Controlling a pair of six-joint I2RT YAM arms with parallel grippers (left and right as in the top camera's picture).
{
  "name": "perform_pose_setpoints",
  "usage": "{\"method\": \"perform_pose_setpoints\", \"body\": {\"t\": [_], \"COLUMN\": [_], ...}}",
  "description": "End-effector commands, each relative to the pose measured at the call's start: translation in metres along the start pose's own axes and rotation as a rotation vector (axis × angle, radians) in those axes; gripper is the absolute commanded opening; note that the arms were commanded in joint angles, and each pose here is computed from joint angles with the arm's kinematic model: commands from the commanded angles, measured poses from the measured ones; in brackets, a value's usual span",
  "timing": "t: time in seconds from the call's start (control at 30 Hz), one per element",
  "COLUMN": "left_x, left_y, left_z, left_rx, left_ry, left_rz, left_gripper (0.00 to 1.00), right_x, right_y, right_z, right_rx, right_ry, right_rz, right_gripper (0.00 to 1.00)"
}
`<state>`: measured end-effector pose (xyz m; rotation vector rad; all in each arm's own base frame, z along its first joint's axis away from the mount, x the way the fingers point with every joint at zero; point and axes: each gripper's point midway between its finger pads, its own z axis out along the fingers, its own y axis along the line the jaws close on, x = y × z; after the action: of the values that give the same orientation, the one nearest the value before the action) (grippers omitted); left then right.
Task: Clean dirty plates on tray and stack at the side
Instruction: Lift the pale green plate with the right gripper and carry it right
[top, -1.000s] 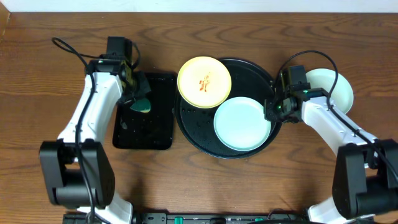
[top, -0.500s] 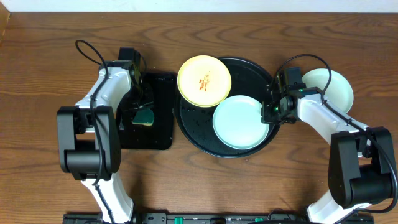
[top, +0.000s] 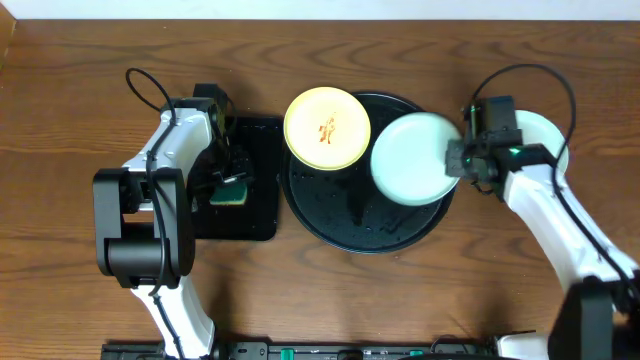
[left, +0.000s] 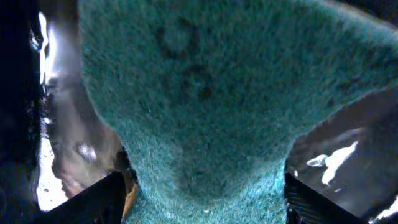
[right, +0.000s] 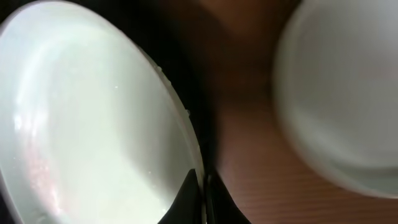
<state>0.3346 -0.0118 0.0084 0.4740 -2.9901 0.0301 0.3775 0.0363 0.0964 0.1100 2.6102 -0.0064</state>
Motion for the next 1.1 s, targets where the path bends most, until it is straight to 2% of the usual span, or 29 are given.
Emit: {"method": "perform_pose_setpoints", "body": {"t": [0.0,0.27,0.43,0.6,0.87,1.07], "left_x": [0.011,0.022,0.022,0.021,0.019,0.019], "left_y": [0.006,0.01,0.01,0.009,0.009,0.009], "left_z": [0.002,0.001,0.001,0.001,0.002,0.002], "left_rx": [-0.024,-0.039,-0.038,-0.038,-0.036,-0.035], "left_ry": [0.042,0.089,0.086,0.085,0.078,0.077], "left_rz": [0.002,0.0,0.0,0.0,0.001,0.001], "left_gripper": [0.78,0.78,0.78,0.78,0.79,0.78], "right_x": [-0.035,-0.06,-0.071,-0.085,-0.102,-0.106], "right_y": [-0.038,-0.096,-0.111,-0.091,-0.02,0.005], "right_z": [-0.032,-0.072,-0.08,-0.082,-0.093,-0.105], "right_rx": [0.211,0.555,0.623,0.598,0.563,0.599], "right_ry": [-0.15,-0.3,-0.35,-0.389,-0.446,-0.485], "right_rz": [-0.018,0.053,0.076,-0.028,-0.403,-0.511], "right_gripper": [0.01,0.01,0.01,0.01,0.01,0.01]}}
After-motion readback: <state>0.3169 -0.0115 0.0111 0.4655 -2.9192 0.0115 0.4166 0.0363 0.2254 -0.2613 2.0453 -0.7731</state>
